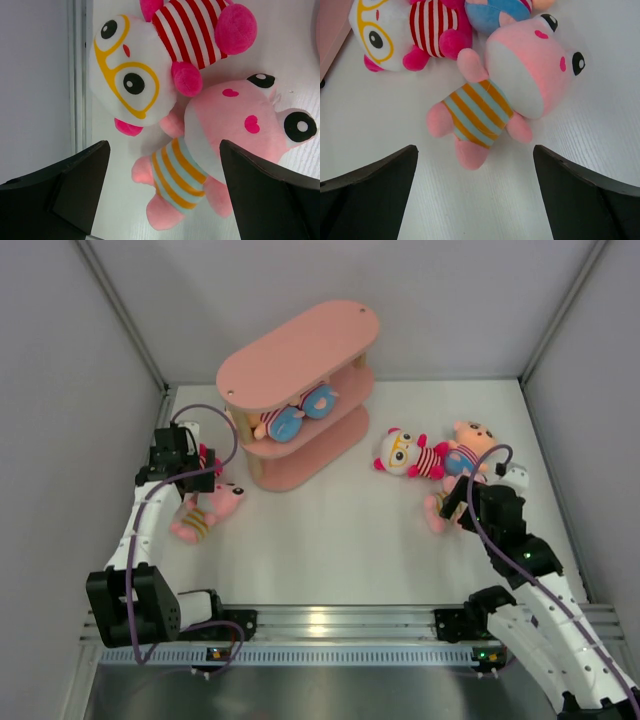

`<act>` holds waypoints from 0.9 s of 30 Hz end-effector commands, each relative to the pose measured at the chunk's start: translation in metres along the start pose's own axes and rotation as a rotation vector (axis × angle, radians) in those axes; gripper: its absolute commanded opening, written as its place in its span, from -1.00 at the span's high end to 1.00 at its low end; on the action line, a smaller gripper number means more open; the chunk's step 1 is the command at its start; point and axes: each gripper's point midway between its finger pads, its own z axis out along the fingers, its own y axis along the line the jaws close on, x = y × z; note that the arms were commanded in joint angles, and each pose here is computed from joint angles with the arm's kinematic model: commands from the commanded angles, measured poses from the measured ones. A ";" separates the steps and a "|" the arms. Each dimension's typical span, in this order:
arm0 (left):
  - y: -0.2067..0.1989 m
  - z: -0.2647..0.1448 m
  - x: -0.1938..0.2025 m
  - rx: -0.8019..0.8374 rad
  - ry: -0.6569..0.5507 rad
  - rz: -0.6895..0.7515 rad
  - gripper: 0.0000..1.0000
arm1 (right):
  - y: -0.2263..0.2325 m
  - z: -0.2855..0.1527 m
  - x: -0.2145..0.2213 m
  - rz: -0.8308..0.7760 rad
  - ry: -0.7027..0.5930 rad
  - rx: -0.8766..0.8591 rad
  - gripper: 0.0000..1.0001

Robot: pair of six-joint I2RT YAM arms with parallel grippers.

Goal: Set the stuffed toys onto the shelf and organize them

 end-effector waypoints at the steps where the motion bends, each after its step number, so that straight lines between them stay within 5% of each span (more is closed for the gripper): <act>1: -0.001 -0.004 -0.013 0.012 -0.059 -0.025 -0.95 | 0.001 0.007 0.013 0.103 0.050 0.017 -0.99; 10: -0.020 -0.006 -0.003 0.125 -0.037 0.022 -0.95 | 0.003 0.053 0.067 0.433 0.113 0.073 -0.90; 24: -0.025 -0.003 -0.001 0.152 -0.019 0.034 -0.95 | 0.023 0.084 0.049 0.414 0.099 0.062 -0.75; 27: -0.026 -0.003 -0.002 0.158 -0.022 0.037 -0.95 | 0.028 0.089 0.047 0.412 0.099 0.055 -0.55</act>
